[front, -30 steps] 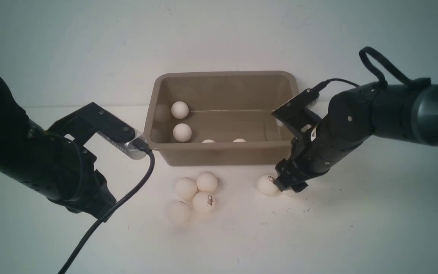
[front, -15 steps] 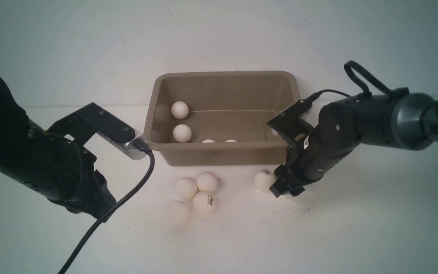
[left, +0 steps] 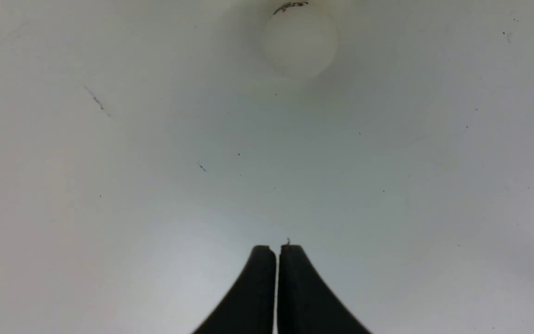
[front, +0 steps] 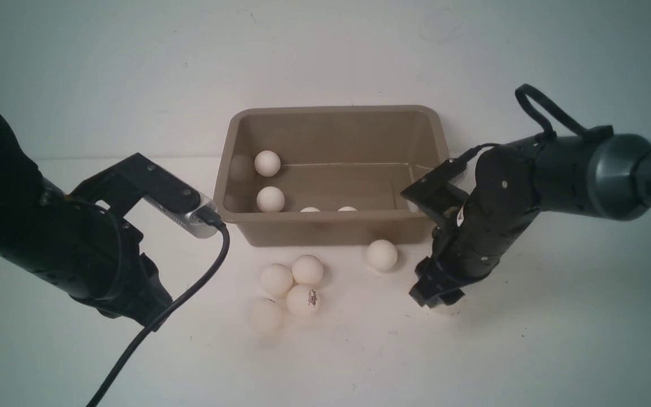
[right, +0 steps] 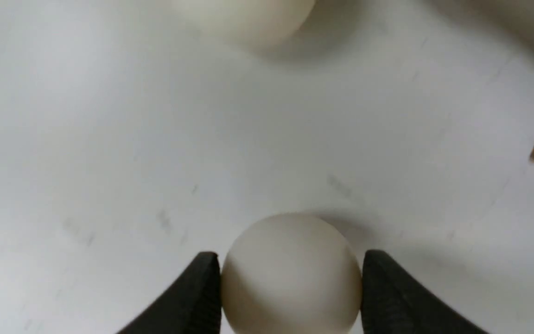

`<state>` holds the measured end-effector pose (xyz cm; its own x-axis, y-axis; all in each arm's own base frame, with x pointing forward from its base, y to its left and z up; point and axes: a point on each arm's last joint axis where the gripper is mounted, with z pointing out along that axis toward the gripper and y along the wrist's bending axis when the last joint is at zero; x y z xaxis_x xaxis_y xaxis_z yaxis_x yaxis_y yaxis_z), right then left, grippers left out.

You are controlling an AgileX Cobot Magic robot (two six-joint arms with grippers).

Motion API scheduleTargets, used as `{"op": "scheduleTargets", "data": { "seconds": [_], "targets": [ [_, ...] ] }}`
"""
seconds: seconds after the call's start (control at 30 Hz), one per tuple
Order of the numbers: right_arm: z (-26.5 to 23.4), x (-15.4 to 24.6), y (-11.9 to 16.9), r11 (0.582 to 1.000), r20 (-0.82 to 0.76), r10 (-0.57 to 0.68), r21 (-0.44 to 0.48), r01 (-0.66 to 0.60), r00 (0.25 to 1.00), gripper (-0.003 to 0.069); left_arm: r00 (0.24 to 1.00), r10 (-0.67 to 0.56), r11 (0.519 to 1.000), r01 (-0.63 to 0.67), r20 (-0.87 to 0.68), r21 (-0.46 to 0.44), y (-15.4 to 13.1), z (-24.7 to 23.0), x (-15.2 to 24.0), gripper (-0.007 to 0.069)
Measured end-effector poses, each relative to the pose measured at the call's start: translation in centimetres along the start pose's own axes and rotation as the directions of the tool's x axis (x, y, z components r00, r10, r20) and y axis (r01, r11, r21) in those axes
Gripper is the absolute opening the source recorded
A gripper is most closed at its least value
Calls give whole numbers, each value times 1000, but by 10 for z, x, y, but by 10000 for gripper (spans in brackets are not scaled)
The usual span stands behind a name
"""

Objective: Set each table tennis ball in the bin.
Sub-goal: Use the right arm to clamp the table tennis ball closest to it, then use the right arm to put the table tennis ball into the box

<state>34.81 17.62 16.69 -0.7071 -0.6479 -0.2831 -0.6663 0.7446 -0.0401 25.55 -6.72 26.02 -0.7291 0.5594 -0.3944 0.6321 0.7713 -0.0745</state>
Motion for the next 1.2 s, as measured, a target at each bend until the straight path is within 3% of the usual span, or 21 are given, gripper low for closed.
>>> {"op": "scheduleTargets", "data": {
  "seconds": [0.13, 0.23, 0.4, 0.57, 0.83, 0.93, 1.07, 1.2],
  "targets": [
    [-37, -4, 13, 999, 58, -41, -3, 41, 997, 353, 1000, 0, 1000, 0, -2, 1, 0, 0, 0, -8],
    [-95, -20, 24, 997, 246, -75, 35, 69, 966, 353, 1000, 1, 1000, -1, -1, 0, 0, 0, 0, -8],
    [-142, -59, 14, 991, 438, -106, 118, 60, 893, 353, 1000, 0, 1000, 0, 12, -9, 1, 0, -1, -8],
    [-128, -91, 0, 987, 448, -110, 154, 45, 887, 353, 1000, -8, 1000, 8, 21, -3, 0, 0, -2, -8],
    [-36, -144, -22, 983, 314, -128, 169, 77, 941, 356, 996, -59, 997, 55, 72, 51, -2, 4, -8, 26],
    [-27, -148, -23, 984, 312, -117, 165, 67, 943, 388, 996, -69, 995, 64, 54, 79, -1, 14, -9, 71],
    [-26, -150, -24, 987, 311, -82, 156, 35, 947, 491, 997, -79, 991, 78, 1, 108, 3, 31, -9, 168],
    [-50, -148, -28, 988, 300, -67, 155, 21, 952, 507, 996, -90, 987, 92, -21, 133, 7, 46, -9, 287]
  ]
}}
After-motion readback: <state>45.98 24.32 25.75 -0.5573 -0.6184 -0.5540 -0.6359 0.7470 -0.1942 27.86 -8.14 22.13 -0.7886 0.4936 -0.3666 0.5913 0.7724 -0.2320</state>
